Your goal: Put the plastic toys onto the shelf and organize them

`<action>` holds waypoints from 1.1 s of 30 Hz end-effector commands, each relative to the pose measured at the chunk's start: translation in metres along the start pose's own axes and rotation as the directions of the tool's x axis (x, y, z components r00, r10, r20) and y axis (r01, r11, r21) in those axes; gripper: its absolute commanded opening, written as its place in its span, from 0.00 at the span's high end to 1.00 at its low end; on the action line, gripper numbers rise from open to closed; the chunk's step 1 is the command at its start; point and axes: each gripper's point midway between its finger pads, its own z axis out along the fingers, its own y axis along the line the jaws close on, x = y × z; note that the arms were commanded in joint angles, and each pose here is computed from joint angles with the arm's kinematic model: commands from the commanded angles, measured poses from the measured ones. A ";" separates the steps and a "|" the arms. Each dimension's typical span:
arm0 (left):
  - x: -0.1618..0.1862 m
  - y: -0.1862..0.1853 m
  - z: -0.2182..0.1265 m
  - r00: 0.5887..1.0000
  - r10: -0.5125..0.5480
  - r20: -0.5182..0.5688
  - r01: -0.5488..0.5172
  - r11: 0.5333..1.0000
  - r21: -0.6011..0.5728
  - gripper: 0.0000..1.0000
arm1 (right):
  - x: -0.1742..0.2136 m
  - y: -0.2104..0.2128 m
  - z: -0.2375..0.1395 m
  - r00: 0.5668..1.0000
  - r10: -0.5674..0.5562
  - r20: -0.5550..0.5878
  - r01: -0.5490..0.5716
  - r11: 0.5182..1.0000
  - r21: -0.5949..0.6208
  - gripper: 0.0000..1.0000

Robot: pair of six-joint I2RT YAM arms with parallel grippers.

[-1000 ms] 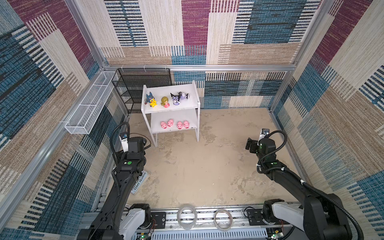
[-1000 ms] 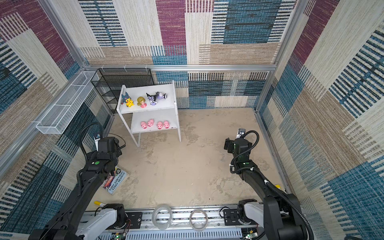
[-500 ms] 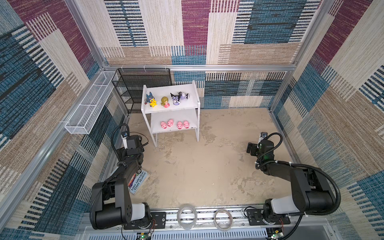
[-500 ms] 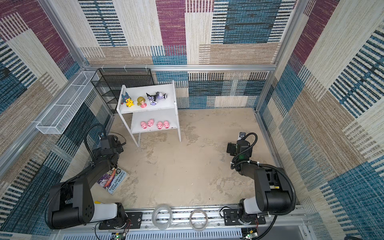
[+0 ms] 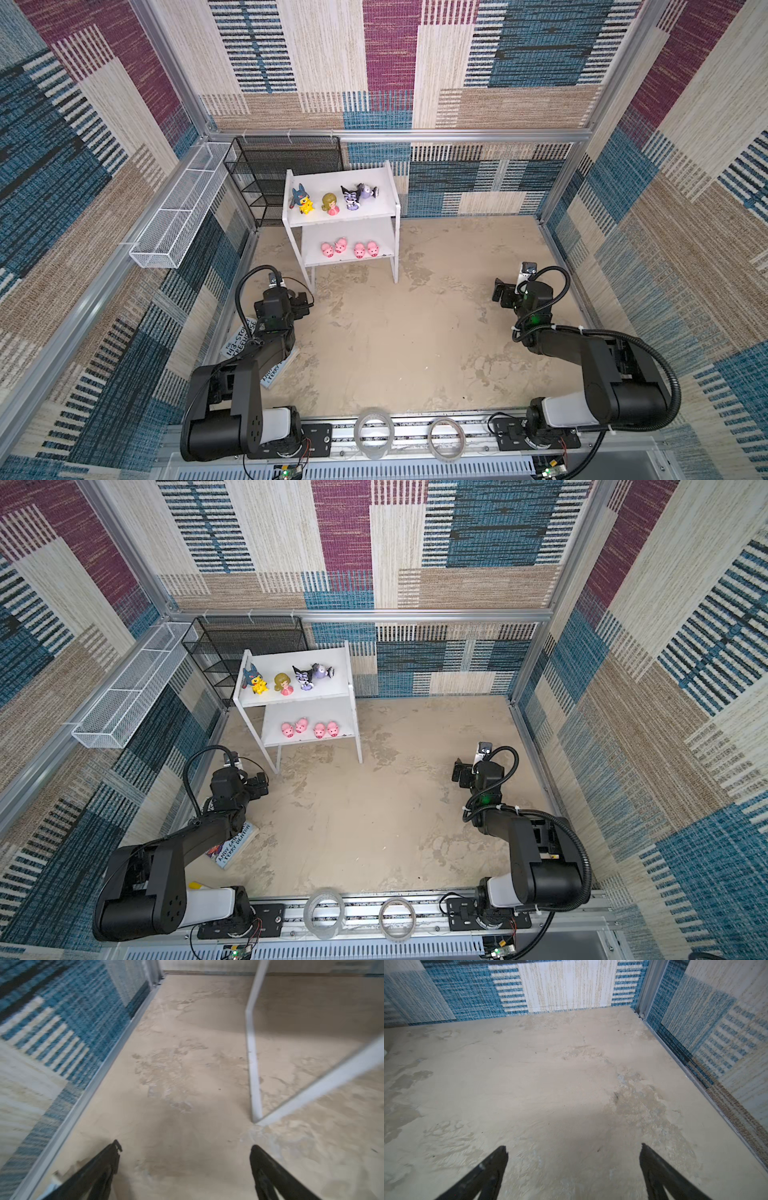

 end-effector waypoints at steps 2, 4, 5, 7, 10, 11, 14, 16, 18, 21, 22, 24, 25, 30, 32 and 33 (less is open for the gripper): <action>-0.030 -0.031 -0.009 0.983 0.078 0.164 -0.106 0.981 0.164 0.01 | -0.021 0.007 -0.016 0.993 0.043 0.114 -0.037 0.998 -0.055 0.00; -0.030 -0.033 -0.011 0.981 0.083 0.176 -0.113 0.979 0.168 0.01 | -0.019 0.009 -0.021 0.992 0.042 0.116 -0.034 0.997 -0.065 0.00; -0.030 -0.034 -0.011 0.980 0.085 0.179 -0.117 0.978 0.172 0.01 | -0.019 0.007 -0.024 0.992 0.047 0.118 -0.040 0.998 -0.057 0.01; -0.030 -0.038 -0.011 0.980 0.099 0.171 -0.130 0.974 0.184 0.01 | -0.019 0.003 -0.030 0.990 0.048 0.132 -0.043 0.998 -0.041 0.00; -0.030 -0.059 -0.019 0.981 0.036 0.192 -0.091 0.954 0.285 0.01 | -0.019 -0.002 -0.038 0.987 0.034 0.156 -0.033 0.999 -0.010 0.00; -0.031 -0.071 -0.022 0.972 0.071 0.222 -0.139 0.941 0.309 0.01 | -0.021 -0.004 -0.041 0.984 0.029 0.174 -0.029 1.000 -0.005 0.00; -0.026 -0.064 -0.013 0.972 0.053 0.230 -0.108 0.966 0.233 0.01 | -0.032 -0.001 -0.050 0.967 0.015 0.256 -0.009 1.000 -0.025 0.00; -0.016 -0.070 -0.006 0.967 0.069 0.247 -0.133 0.959 0.251 0.01 | -0.042 0.008 -0.061 0.937 0.011 0.349 0.016 0.997 -0.074 0.00; -0.018 -0.070 0.004 0.966 0.071 0.249 -0.132 0.963 0.235 0.01 | -0.045 0.011 -0.059 0.932 0.004 0.363 0.030 0.996 -0.088 0.00; -0.017 -0.059 0.011 0.979 0.047 0.200 -0.084 0.980 0.178 0.01 | -0.047 0.014 -0.054 0.926 0.011 0.378 0.029 0.995 -0.100 0.00; -0.018 -0.057 0.012 0.977 0.043 0.207 -0.079 0.983 0.166 0.01 | -0.047 0.014 -0.052 0.920 0.010 0.391 0.033 0.994 -0.104 0.00; -0.018 -0.054 0.015 0.982 0.036 0.184 -0.065 0.987 0.150 0.01 | -0.036 0.018 -0.035 0.936 0.002 0.351 0.041 0.992 -0.115 0.00; -0.018 -0.052 0.016 0.982 0.032 0.185 -0.058 0.989 0.135 0.01 | -0.032 0.023 -0.028 0.942 -0.010 0.337 0.059 0.989 -0.137 0.00; -0.018 -0.042 0.019 0.985 0.016 0.169 -0.030 0.996 0.079 0.01 | -0.030 0.021 -0.023 0.950 -0.008 0.311 0.050 0.991 -0.126 0.01; -0.019 -0.042 0.018 0.984 0.016 0.175 -0.029 0.997 0.073 0.01 | -0.030 0.021 -0.023 0.950 -0.009 0.311 0.050 0.991 -0.124 0.00; -0.018 -0.042 0.019 0.985 0.016 0.171 -0.029 0.997 0.073 0.01 | -0.031 0.021 -0.023 0.948 -0.009 0.317 0.052 0.991 -0.125 0.00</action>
